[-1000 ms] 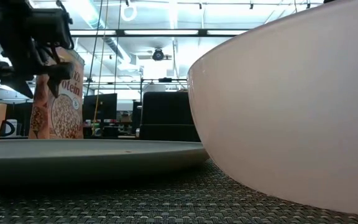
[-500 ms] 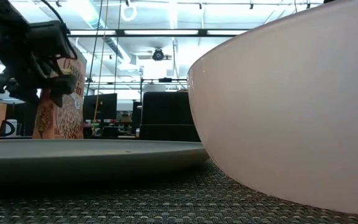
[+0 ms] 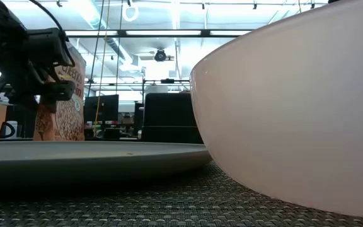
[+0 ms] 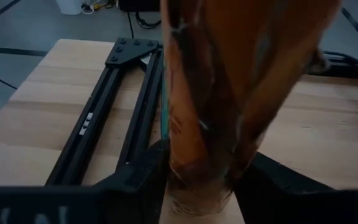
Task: Arrange a breakfast setting
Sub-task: Pour the cereal from the cereal box into the orange bowl
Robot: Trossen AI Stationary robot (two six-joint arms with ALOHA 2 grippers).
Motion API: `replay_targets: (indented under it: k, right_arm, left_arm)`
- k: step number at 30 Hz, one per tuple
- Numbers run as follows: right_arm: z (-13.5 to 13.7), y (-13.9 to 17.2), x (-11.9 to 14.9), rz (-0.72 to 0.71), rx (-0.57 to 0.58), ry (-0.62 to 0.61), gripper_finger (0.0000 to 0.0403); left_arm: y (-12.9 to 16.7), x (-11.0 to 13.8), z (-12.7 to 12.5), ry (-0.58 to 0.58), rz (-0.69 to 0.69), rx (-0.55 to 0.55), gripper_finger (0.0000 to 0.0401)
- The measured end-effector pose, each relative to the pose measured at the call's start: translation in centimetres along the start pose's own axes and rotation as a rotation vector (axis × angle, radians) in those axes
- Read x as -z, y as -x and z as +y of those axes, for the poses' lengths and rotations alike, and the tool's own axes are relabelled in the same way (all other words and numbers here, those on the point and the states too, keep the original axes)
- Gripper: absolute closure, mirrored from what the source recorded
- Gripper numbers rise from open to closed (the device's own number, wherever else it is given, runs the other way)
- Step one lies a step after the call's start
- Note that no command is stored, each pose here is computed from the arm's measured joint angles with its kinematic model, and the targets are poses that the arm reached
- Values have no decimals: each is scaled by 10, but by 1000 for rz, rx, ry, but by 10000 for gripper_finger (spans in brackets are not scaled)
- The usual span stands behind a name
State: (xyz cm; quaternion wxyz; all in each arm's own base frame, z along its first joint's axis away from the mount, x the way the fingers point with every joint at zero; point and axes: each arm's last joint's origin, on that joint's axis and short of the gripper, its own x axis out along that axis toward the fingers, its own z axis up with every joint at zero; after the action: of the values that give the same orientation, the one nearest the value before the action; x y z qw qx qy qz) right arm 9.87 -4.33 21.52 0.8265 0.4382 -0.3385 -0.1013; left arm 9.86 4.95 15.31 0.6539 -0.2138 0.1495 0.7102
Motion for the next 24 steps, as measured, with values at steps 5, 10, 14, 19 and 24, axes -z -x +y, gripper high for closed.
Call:
replay_targets:
  k: [5, 10, 14, 19, 24]
  right_arm:
    - [0, 0, 0, 6, -4, 0, 393]
    - [0, 0, 0, 6, -4, -1, 393]
    - [0, 0, 0, 8, -5, 0, 393]
    - [0, 0, 0, 9, -5, 2, 393]
    - [0, 0, 1, 26, -15, 3, 393]
  left_arm:
    - [0, 0, 1, -10, -8, -5, 280]
    - [3, -4, 2, -16, 0, -6, 343]
    - [9, -13, 5, -35, 8, -16, 388]
    - [19, -29, 10, -29, 11, -11, 388]
    - [36, -58, 13, 23, -12, 37, 390]
